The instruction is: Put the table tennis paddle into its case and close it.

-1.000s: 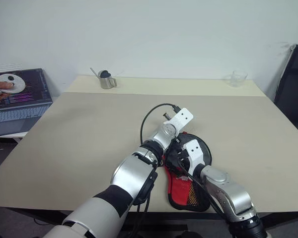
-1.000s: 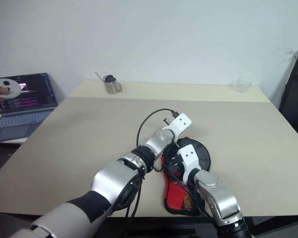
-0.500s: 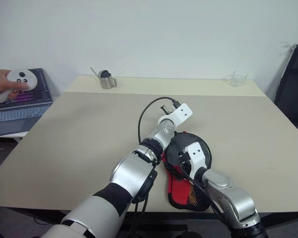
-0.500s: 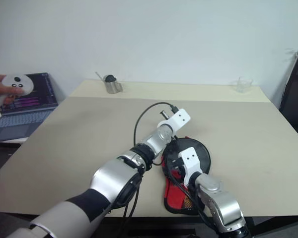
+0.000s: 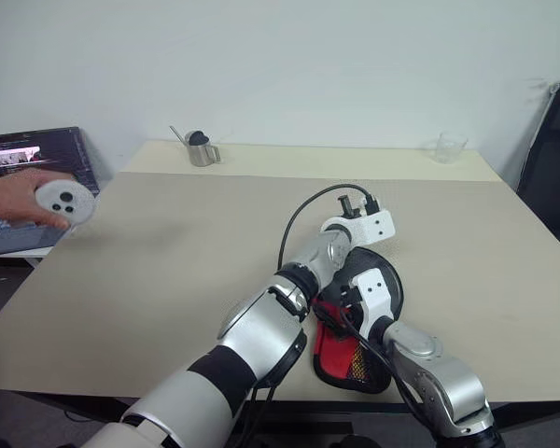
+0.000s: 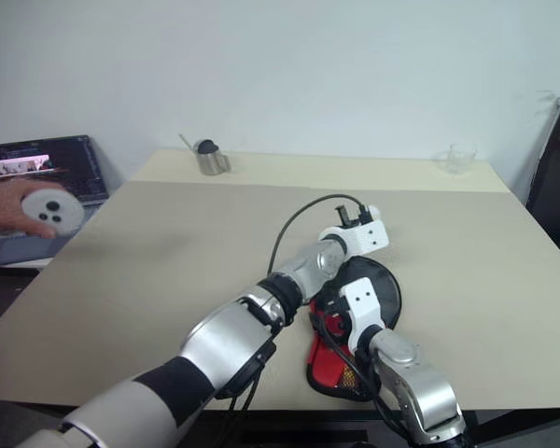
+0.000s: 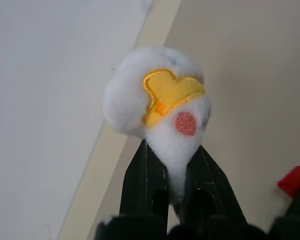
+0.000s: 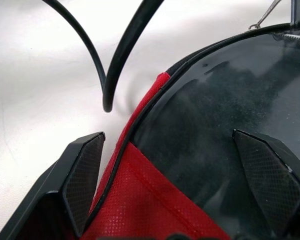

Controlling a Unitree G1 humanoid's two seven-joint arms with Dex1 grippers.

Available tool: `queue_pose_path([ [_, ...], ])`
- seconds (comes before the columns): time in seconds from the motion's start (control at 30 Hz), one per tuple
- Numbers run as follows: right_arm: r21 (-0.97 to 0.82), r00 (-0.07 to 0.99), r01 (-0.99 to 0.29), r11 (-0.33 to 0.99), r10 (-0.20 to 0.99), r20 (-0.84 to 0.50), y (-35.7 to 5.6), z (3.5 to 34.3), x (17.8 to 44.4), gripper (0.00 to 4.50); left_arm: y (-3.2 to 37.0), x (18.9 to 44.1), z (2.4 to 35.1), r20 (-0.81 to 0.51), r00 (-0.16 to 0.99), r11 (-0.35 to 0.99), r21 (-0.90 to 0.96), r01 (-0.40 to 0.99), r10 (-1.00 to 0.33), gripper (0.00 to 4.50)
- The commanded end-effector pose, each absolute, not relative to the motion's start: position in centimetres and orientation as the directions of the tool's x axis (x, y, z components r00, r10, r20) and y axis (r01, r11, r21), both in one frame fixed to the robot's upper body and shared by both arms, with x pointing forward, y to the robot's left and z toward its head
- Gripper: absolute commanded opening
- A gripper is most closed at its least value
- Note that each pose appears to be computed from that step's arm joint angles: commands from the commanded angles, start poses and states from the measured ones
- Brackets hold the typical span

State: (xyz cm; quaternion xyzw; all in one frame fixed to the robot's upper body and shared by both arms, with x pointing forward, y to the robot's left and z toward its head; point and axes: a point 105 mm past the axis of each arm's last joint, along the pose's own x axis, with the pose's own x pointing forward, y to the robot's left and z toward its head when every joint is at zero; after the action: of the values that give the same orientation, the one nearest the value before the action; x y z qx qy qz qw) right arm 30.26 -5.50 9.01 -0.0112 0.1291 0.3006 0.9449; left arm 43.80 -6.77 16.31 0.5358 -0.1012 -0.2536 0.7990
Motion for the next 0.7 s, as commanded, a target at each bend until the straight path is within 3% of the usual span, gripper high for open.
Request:
queue_pose_path([
  [0.03, 0.086, 0.772, -0.571, 0.816, 0.57, -0.282, -5.2, 8.2, 30.0, 4.5, -13.0, 39.8, 15.4, -0.133, 0.723, 0.19, 0.918, 0.347, -0.678, 0.02],
  [0.13, 0.091, 0.768, -0.575, 0.813, 0.575, -0.281, -5.0, 8.2, 30.0, 4.5, -13.8, 38.6, 13.9, -0.174, 0.68, 0.102, 0.933, 0.346, -0.712, 0.02],
  [0.27, 0.097, 0.764, -0.579, 0.81, 0.58, -0.282, -4.9, 8.2, 29.9, 4.5, -14.8, 37.6, 13.4, -0.172, 0.644, 0.078, 0.937, 0.342, -0.746, 0.02],
  [0.57, 0.091, 0.753, -0.599, 0.796, 0.598, -0.273, -4.5, 8.5, 30.3, 4.5, -13.5, 37.9, 11.0, -0.282, 0.661, 0.142, 0.848, 0.511, -0.695, 0.02],
  [0.7, 0.082, 0.742, -0.621, 0.78, 0.618, -0.261, -4.0, 8.8, 30.9, 4.5, -11.8, 38.8, 10.0, -0.338, 0.675, 0.103, 0.846, 0.523, -0.656, 1.26],
])
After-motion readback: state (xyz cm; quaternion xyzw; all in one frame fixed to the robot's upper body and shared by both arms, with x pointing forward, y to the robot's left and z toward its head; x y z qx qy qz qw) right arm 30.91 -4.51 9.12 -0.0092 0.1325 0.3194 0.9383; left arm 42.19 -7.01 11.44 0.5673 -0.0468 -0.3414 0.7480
